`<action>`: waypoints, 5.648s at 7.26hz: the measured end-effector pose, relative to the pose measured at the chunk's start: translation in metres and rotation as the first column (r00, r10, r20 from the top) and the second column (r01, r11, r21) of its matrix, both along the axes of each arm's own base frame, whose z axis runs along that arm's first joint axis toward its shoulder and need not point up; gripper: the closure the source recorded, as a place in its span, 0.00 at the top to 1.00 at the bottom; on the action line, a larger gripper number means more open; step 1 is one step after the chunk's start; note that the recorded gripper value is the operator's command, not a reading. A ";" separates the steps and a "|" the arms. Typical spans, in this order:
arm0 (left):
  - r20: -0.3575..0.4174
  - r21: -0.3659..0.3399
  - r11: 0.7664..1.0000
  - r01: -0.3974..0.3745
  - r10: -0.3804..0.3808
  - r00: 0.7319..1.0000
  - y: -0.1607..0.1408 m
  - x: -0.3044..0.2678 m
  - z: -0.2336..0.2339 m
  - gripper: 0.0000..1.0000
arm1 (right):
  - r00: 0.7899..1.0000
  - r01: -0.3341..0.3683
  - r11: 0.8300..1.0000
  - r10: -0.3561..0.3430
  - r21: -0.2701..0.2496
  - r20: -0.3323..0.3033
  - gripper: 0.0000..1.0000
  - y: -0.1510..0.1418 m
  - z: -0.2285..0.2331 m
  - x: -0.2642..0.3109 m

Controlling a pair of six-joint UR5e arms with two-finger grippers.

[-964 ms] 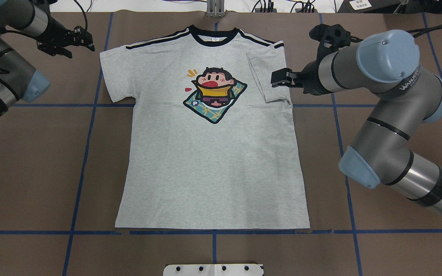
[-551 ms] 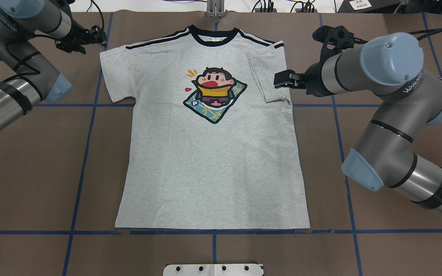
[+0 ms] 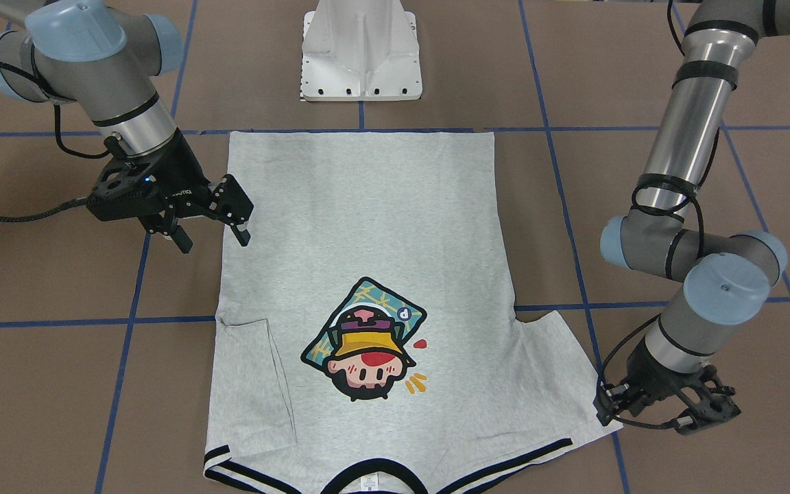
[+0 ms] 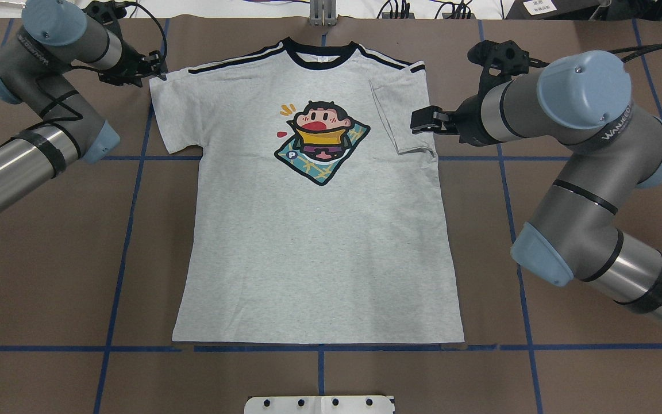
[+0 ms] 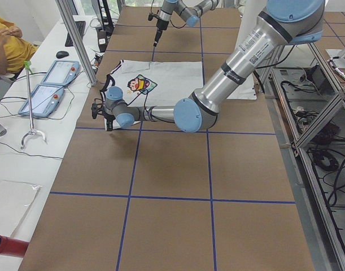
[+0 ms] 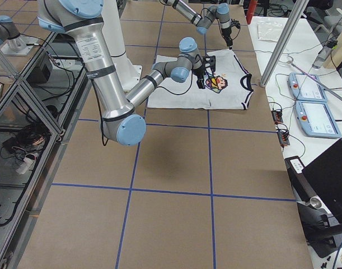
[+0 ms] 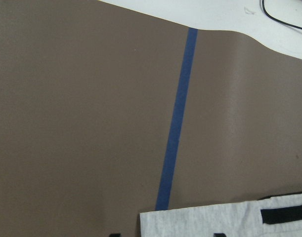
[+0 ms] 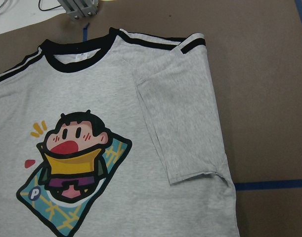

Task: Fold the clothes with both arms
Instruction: 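Fold the other sleeve inward onto the body with the left gripper, then move both grippers down to the hem corners nearest the robot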

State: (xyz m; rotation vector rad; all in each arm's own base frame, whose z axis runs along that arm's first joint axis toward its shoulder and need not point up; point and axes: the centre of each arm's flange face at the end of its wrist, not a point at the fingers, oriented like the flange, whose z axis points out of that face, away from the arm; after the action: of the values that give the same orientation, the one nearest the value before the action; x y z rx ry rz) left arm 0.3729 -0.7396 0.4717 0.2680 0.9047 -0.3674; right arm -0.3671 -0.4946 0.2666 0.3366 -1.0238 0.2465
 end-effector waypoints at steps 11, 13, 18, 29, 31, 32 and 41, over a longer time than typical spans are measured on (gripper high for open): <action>-0.054 0.045 0.999 0.009 -0.007 0.999 -0.006 0.013 -0.044 0.00 | 1.000 -0.001 1.000 0.001 -0.006 -0.007 0.99 -0.002 0.004 -0.002; -0.103 0.025 0.999 0.021 -0.018 0.994 0.004 0.039 -0.098 0.00 | 1.000 -0.001 1.000 0.001 -0.007 -0.009 0.99 -0.002 0.005 -0.002; -0.054 0.027 0.991 0.133 -0.131 0.990 0.016 0.119 -0.163 0.00 | 1.000 -0.001 1.000 0.001 -0.022 -0.026 0.99 -0.007 0.016 -0.007; -0.258 0.126 0.992 0.005 0.028 0.966 0.135 0.056 -0.202 0.63 | 0.994 -0.072 0.952 0.094 -0.296 0.058 0.99 0.056 0.007 -0.014; -0.317 0.143 0.986 -0.089 0.131 0.939 0.208 0.002 -0.200 0.65 | 0.993 -0.085 0.921 0.108 -0.380 0.039 0.99 0.132 0.013 -0.038; -0.324 0.142 0.984 -0.112 0.153 0.934 0.228 -0.013 -0.193 0.66 | 0.992 -0.109 0.908 0.126 -0.404 0.018 0.98 0.172 0.022 -0.049; -0.312 0.111 0.984 -0.140 0.169 0.935 0.254 -0.032 -0.163 0.69 | 0.959 -0.274 0.832 0.196 -0.483 -0.205 0.89 0.300 0.072 -0.117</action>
State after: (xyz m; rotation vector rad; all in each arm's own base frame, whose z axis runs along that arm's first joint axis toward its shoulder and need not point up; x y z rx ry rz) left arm 0.3409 -0.4855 0.3088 0.2184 1.2571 -0.2276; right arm -0.4842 -0.1946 0.3391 -0.0050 -0.7325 0.6940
